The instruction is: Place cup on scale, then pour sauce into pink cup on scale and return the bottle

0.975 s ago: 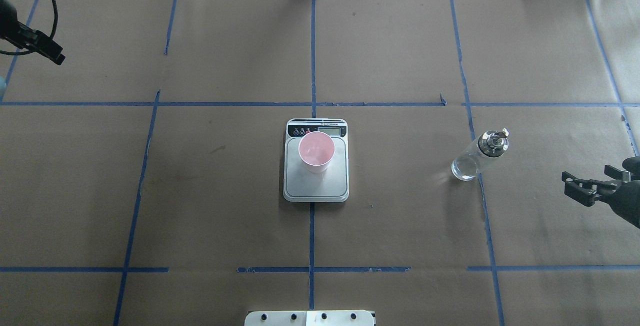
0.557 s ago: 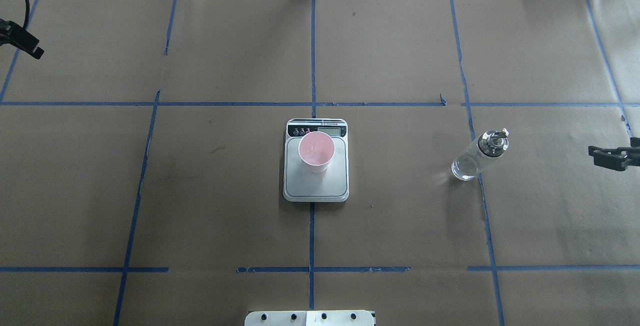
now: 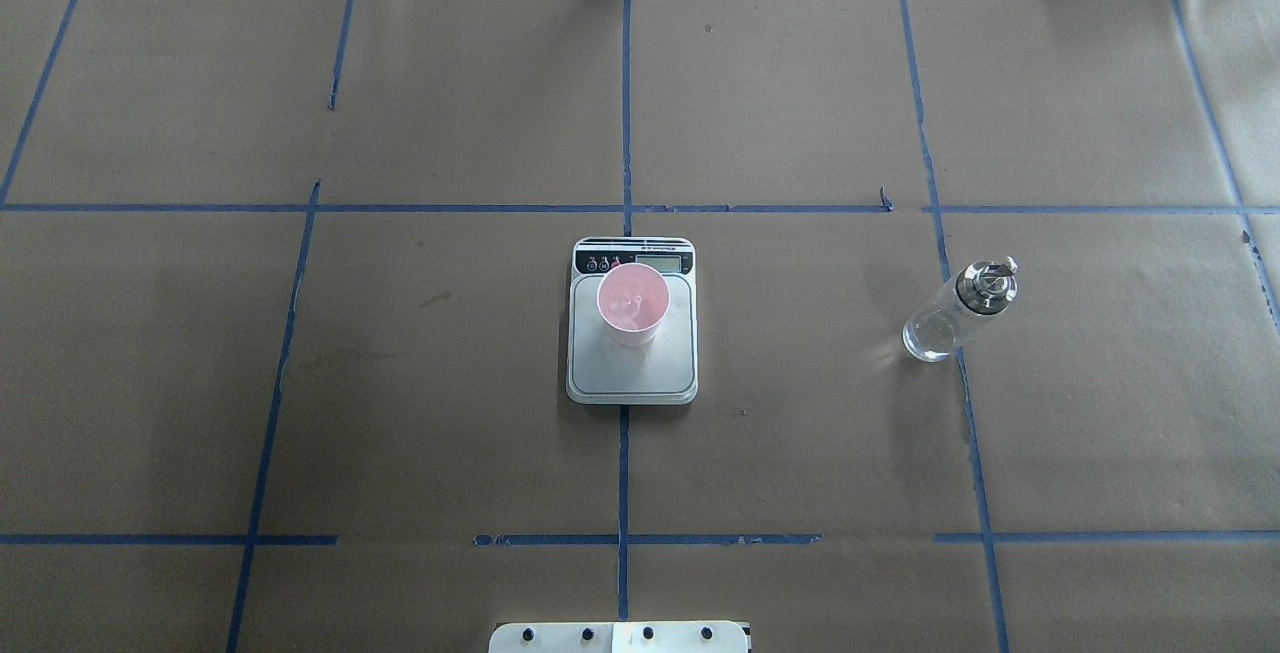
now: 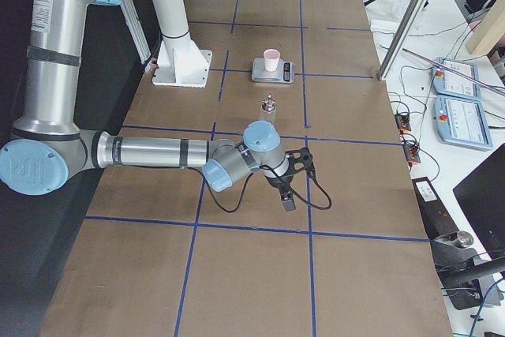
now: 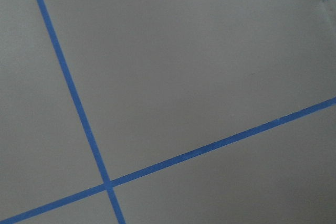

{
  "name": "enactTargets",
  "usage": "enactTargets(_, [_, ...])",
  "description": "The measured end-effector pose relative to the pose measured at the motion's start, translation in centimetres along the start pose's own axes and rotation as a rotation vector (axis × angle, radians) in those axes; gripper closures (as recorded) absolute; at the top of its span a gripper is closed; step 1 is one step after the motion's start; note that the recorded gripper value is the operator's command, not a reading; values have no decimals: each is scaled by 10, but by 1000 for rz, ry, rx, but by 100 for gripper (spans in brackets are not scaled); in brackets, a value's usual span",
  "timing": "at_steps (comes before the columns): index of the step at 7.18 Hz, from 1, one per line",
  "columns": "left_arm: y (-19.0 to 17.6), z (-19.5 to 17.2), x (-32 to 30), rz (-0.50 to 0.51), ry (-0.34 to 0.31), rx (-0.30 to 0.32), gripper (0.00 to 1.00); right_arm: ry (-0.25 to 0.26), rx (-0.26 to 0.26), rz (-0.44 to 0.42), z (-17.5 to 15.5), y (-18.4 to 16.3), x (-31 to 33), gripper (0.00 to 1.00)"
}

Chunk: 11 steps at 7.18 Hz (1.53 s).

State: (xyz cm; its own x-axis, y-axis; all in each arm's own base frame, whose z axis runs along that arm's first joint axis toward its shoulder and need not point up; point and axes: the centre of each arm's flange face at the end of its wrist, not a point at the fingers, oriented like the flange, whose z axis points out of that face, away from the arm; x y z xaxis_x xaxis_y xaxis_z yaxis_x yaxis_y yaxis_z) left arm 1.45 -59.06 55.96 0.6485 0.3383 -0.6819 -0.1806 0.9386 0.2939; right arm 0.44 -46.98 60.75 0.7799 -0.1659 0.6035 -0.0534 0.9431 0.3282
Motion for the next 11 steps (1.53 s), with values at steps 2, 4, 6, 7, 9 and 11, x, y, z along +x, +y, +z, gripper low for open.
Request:
enactTargets(2, [28, 9, -17, -39, 46, -7, 0, 3, -167, -29, -15, -22, 18, 0])
enactTargets(4, [42, 15, -26, -84, 35, -23, 0, -98, -252, -44, -9, -5, 22, 0])
enactTargets(6, [60, 13, -37, -176, -27, -26, 0, -128, -278, -27, -2, 10, 27, 0])
enactTargets(7, [70, 9, -46, -212, -39, -21, 0, -132, -283, -21, 0, 13, 27, 0])
enactTargets(9, [92, -14, -73, -282, -56, 16, 0, -128, -283, -6, -1, 12, 26, 0])
enactTargets(11, [126, -17, -90, -297, -37, 28, 0, -132, -278, -5, -3, 8, 24, 0])
